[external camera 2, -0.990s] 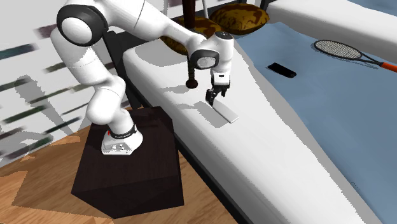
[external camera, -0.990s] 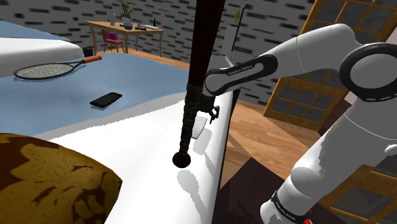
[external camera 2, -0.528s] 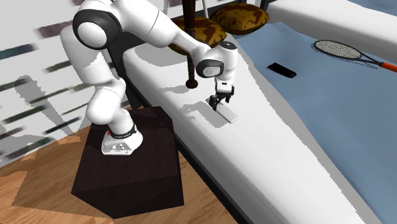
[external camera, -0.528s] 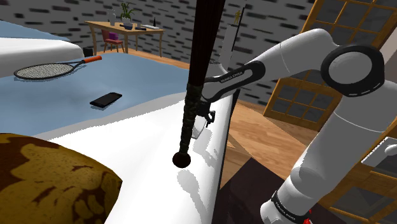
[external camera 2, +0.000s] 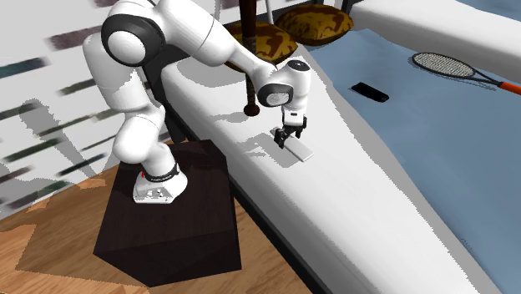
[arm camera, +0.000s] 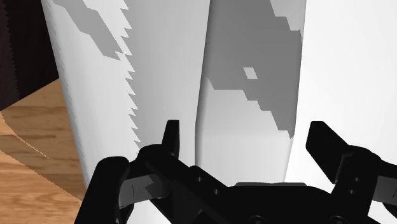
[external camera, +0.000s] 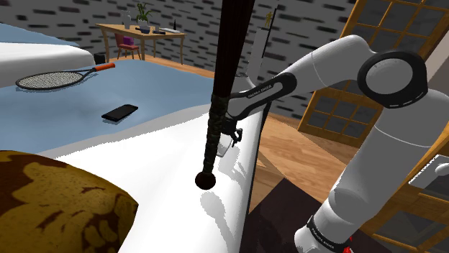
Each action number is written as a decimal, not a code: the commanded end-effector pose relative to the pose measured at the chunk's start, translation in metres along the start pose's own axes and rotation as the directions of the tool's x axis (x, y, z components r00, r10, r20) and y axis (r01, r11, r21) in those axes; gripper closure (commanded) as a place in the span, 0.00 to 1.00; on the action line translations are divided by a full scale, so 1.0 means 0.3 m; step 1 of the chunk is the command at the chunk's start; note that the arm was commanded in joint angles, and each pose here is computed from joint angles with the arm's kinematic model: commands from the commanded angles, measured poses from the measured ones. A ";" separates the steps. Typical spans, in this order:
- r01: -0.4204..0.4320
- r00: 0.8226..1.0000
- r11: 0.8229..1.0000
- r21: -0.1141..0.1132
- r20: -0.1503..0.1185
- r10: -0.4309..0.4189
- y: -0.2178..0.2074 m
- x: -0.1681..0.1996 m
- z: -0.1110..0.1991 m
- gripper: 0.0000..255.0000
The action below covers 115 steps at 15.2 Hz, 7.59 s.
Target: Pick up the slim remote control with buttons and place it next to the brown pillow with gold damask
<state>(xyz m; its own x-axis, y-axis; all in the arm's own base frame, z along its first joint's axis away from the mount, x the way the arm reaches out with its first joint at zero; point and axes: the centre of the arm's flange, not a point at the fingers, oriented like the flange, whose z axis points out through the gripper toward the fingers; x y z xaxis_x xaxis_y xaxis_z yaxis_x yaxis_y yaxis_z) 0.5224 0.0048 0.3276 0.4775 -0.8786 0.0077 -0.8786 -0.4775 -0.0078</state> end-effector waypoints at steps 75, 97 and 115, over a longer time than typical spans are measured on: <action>0.000 1.000 1.000 0.000 0.000 0.000 -0.059 -0.563 -0.872 1.00; 0.000 1.000 1.000 0.000 0.000 0.000 -0.148 -1.527 -0.882 1.00; 0.000 1.000 1.000 0.000 0.000 0.000 -0.157 -1.653 -0.620 1.00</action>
<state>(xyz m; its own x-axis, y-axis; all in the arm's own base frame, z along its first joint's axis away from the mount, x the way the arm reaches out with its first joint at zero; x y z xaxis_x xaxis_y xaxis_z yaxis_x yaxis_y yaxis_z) 0.3248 0.4626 0.5168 0.4776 -0.8785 0.0080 -0.8785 -0.4776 -0.0073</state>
